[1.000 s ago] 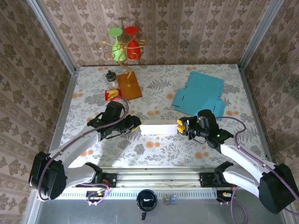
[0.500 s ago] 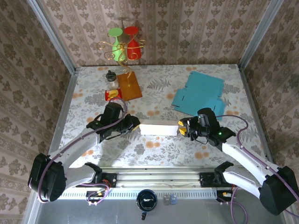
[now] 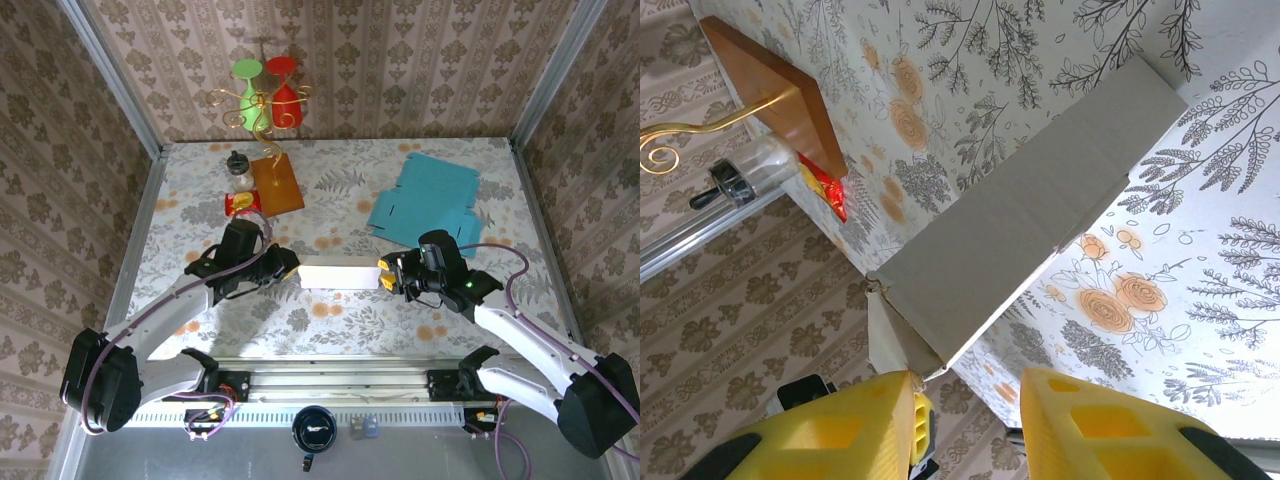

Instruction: Fold the paper box

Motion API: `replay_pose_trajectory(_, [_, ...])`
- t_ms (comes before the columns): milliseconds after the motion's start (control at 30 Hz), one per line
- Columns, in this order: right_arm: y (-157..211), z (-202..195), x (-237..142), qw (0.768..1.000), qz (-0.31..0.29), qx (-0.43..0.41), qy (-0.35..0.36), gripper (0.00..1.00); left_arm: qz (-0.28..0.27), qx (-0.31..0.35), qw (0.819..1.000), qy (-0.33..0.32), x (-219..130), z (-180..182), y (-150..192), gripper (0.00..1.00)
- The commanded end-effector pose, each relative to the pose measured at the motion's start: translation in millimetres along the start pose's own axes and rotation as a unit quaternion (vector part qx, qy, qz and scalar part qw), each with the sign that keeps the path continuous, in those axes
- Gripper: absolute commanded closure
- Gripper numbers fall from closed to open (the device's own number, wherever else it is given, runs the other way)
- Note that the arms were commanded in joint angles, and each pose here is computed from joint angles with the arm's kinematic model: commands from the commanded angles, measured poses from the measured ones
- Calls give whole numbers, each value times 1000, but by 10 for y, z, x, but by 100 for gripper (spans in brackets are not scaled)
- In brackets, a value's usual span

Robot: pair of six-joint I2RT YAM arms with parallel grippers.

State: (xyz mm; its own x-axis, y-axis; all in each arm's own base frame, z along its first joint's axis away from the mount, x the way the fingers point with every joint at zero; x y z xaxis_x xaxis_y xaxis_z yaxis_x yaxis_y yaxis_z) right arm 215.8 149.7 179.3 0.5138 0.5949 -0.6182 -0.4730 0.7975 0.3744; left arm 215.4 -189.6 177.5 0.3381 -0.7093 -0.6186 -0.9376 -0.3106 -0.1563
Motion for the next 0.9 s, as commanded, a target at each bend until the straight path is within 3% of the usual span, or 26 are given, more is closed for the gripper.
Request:
replay_pose_trajectory(0, [-15, 33, 19, 1000, -16, 3, 5, 65, 7, -23, 999, -49, 40, 232, 88, 82])
replay_pose_trajectory(267, [-54, -256, 13, 994, -25, 20, 101, 67, 9, -19, 999, -49, 54, 215, 96, 82])
replay_pose_trajectory(633, [-151, -612, -29, 970, -62, 44, 230, 66, 10, -25, 998, -64, 76, 332, 151, 82])
replay_pose_trajectory(867, [-188, -655, 46, 960, -71, 47, 266, 65, 18, -22, 997, -79, 152, 414, 156, 81])
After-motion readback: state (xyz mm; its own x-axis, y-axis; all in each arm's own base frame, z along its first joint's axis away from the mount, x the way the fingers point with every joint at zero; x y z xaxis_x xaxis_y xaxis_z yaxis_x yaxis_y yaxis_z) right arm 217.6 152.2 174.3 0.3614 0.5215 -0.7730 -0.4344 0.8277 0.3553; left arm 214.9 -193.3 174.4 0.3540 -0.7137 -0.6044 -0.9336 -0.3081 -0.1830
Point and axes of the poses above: each hand's point on the last joint's axis, 136 mm out from that joint toward the fingers, its own x axis out along the fingers, its own z axis along the line the jaws close on, y = z × x, the point moved 6 cm from there along -x, back along the fingers, and after that the axes turned 4 degrees about x, right-handed, at the moved point
